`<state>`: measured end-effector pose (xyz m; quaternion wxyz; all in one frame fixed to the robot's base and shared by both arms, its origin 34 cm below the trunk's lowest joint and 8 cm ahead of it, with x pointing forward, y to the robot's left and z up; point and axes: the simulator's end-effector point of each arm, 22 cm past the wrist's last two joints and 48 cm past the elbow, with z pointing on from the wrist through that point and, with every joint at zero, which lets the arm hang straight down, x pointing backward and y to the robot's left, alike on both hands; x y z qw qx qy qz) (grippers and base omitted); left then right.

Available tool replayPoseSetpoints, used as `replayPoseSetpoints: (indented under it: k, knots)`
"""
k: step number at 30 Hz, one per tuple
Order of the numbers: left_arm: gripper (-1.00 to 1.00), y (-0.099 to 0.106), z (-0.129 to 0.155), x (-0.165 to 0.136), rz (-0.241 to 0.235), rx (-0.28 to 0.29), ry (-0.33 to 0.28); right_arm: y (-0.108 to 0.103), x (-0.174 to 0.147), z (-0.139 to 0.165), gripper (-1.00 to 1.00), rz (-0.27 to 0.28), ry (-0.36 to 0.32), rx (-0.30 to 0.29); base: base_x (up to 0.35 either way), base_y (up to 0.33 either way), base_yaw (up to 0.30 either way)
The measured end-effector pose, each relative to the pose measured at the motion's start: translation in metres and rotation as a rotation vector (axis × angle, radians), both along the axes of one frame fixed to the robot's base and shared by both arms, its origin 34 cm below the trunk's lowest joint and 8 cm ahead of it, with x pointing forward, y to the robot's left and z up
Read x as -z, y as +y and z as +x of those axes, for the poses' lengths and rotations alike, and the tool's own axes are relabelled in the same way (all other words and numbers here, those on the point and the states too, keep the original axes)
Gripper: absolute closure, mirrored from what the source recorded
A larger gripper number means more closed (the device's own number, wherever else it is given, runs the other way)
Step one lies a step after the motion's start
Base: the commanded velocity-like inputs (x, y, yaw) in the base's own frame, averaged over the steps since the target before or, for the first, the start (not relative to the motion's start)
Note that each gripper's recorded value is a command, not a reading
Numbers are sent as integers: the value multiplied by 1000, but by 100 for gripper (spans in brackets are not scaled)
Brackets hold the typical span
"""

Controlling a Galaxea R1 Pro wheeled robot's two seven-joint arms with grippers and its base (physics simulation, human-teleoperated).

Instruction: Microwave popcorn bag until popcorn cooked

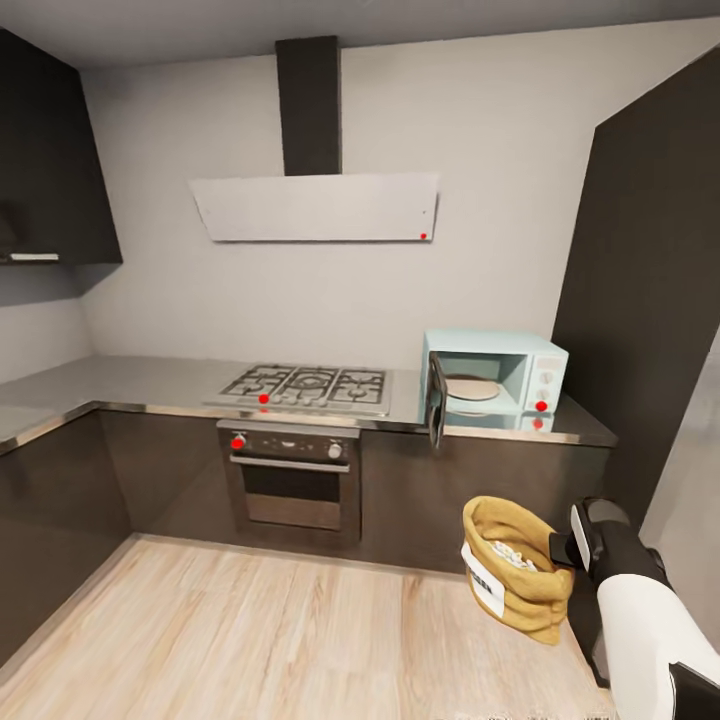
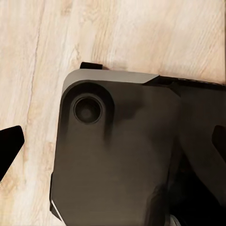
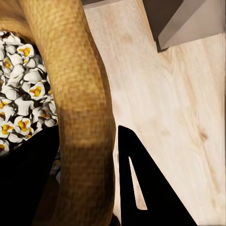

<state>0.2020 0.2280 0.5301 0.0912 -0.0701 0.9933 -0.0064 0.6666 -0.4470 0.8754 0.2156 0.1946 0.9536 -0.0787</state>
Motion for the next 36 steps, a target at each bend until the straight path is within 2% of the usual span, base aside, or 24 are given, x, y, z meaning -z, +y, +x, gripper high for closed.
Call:
replayPoseSetpoints:
  k: [12,14,20,24,27,30,33,36]
  knots:
    - [-100,0,1,0,0,0,-2,9,-1,4,100,28,-12,-19,0,0,-37]
    - [-100,0,1,0,0,0,-2,12,2,-2,100,41,17,-18,0,0,0]
    - [-100,0,1,0,0,0,-2,10,-5,2,100,21,7,-25,0,0,0]
    - [-100,0,1,0,0,0,-2,-8,-46,18,100,-36,-91,-5,0,0,0]
    - [-100,0,1,0,0,0,-2,-12,-59,23,100,-49,-118,1,0,0,0]
    - [-100,0,1,0,0,0,-2,-14,-99,47,100,-56,-185,5,0,0,0]
    - [-100,0,1,0,0,0,-2,-12,-154,77,100,-60,-266,5,0,0,0]
    - [-100,0,1,0,0,0,-2,-1,-187,98,100,-116,-280,-45,0,0,0]
